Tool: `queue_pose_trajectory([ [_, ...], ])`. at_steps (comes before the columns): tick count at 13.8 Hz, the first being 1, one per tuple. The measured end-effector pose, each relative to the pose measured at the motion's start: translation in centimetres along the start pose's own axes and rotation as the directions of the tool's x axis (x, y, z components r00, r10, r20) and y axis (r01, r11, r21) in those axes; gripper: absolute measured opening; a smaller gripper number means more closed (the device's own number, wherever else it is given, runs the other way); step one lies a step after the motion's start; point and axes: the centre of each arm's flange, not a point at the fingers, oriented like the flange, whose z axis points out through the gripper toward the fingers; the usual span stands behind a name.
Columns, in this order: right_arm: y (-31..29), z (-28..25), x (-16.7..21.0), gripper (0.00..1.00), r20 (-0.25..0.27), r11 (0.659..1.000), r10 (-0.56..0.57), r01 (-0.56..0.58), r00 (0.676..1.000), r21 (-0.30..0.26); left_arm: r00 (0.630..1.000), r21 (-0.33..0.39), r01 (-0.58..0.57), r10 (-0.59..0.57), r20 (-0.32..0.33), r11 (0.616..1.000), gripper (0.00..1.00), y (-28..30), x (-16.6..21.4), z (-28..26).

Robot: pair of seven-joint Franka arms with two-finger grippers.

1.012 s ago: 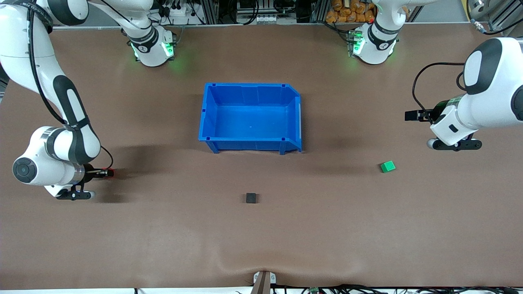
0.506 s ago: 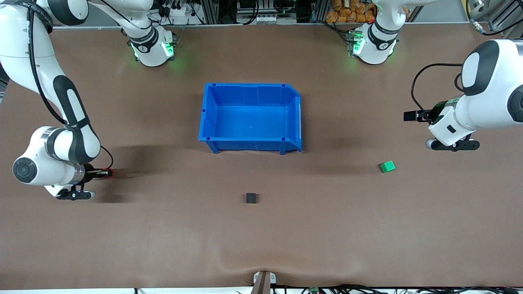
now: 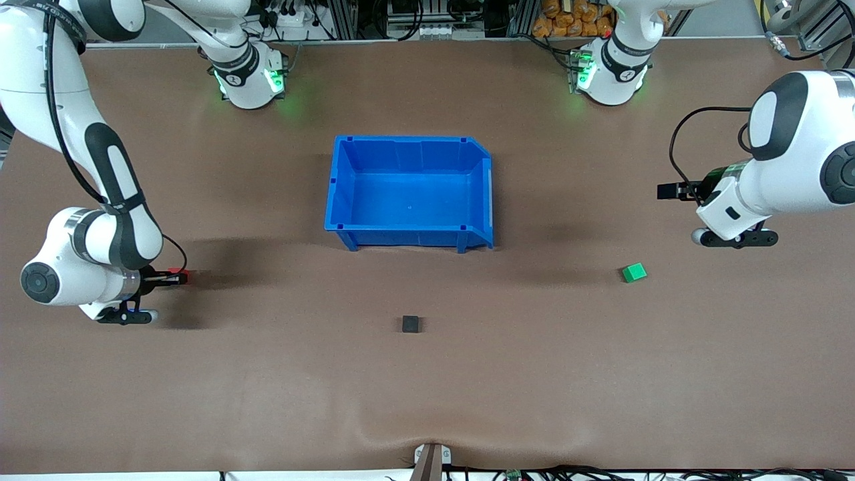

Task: Attach green and red cubes to black cube
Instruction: 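Close the right gripper on the red cube, then carry the red cube toward the black cube with the right gripper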

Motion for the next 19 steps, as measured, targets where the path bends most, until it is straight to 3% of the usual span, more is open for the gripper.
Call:
queue_pose_trajectory([
  [3,-0.2,-0.2,0.0,0.40,0.009,0.998,0.063,-0.063,0.998,0.003,1.000,0.000,0.000,0.000,0.002,1.000,1.00,0.0,0.0,0.2],
  [6,-1.1,-0.7,-0.3,0.40,0.074,0.985,0.170,-0.170,0.983,0.004,1.000,0.000,0.000,0.000,0.008,1.000,1.00,0.0,0.1,0.5],
  [9,-2.6,-1.5,-0.2,0.40,0.098,0.968,0.248,-0.251,0.964,0.021,1.000,0.000,-0.001,0.001,0.009,1.000,1.00,0.0,0.2,0.7],
  [13,-3.6,-1.6,-0.3,0.40,0.124,0.938,0.339,-0.346,0.932,0.037,1.000,0.000,-0.001,0.001,0.013,1.000,1.00,0.0,0.4,1.0],
  [19,-7.8,-3.5,-0.6,0.40,0.129,0.859,0.508,-0.512,0.852,-0.003,1.000,0.000,-0.001,0.001,0.014,1.000,1.00,0.0,0.4,1.0],
])
